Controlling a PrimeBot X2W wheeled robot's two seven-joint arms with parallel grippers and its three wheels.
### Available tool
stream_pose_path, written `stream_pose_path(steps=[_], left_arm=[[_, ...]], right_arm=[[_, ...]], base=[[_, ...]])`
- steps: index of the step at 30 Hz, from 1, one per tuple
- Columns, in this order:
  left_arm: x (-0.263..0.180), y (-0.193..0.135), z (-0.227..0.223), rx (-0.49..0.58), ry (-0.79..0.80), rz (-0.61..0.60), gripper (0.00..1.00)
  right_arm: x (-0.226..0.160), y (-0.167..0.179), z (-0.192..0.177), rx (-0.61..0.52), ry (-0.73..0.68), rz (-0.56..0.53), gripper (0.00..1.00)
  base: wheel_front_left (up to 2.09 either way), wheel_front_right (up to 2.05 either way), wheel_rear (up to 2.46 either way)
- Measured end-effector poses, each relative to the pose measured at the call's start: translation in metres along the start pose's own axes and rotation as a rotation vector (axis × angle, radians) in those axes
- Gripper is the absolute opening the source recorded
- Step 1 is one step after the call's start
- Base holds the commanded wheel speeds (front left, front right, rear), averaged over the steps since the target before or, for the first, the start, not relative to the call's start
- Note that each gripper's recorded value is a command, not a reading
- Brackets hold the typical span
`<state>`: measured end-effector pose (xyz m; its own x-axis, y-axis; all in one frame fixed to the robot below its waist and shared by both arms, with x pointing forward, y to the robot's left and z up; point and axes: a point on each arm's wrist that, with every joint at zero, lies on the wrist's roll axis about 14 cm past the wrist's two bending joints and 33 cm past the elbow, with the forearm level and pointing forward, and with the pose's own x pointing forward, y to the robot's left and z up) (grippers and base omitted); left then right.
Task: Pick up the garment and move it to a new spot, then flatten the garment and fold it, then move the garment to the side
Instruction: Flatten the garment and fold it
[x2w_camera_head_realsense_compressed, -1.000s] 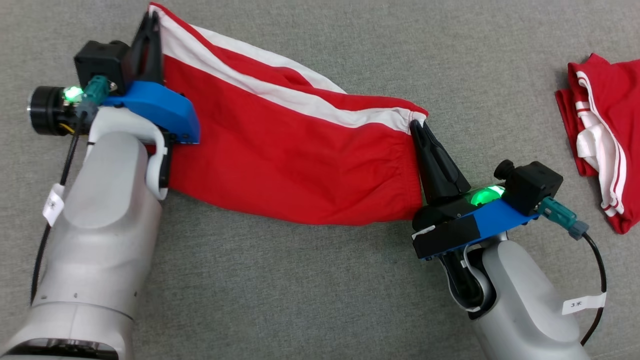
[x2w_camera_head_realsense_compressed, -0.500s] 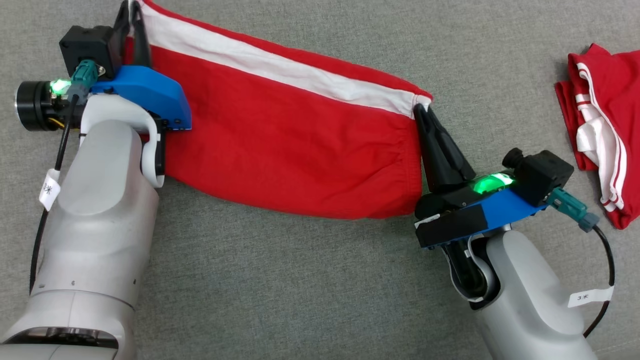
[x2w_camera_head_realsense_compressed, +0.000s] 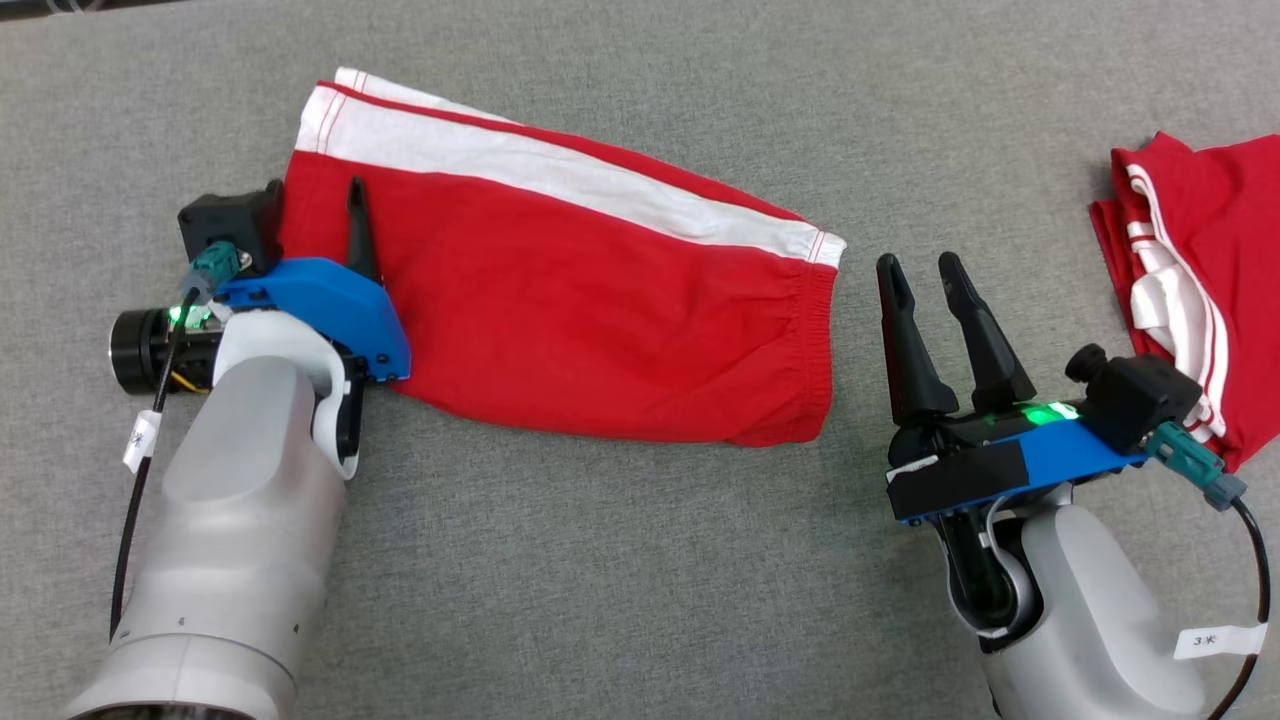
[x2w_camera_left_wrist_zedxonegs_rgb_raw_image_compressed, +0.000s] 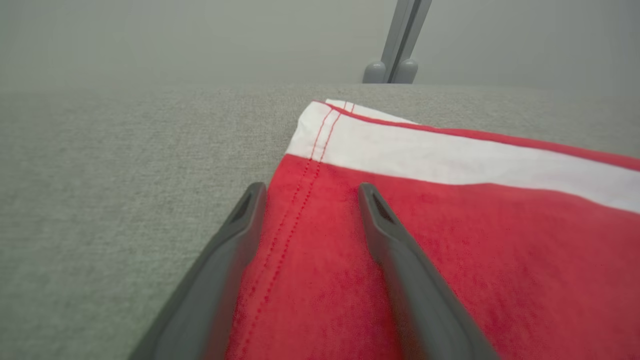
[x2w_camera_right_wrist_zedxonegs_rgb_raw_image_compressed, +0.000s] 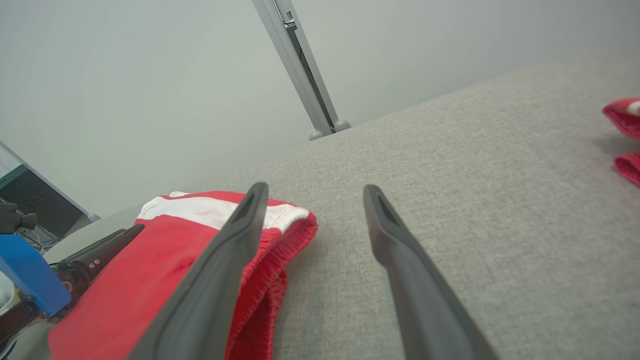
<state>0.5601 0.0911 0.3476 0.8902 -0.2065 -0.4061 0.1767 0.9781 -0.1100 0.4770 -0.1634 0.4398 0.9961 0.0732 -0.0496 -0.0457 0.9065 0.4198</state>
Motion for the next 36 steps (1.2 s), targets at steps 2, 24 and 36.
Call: stream_pose_path(steps=[2, 24, 36], left_arm=[[-0.004, 0.003, -0.007, 0.003, 0.034, 0.011, 1.00], [-0.042, 0.006, -0.028, 0.020, 0.195, -0.006, 0.00], [-0.121, 0.035, -0.052, -0.071, 0.137, 0.125, 1.00]], right_arm=[[-0.004, -0.001, 0.002, -0.003, -0.002, -0.006, 1.00], [-0.022, 0.017, 0.015, -0.013, -0.022, 0.029, 1.00], [-0.045, 0.051, -0.014, -0.035, 0.076, 0.112, 1.00]], base=[[0.00, 0.00, 0.00], [0.00, 0.00, 0.00], [0.00, 0.00, 0.00]])
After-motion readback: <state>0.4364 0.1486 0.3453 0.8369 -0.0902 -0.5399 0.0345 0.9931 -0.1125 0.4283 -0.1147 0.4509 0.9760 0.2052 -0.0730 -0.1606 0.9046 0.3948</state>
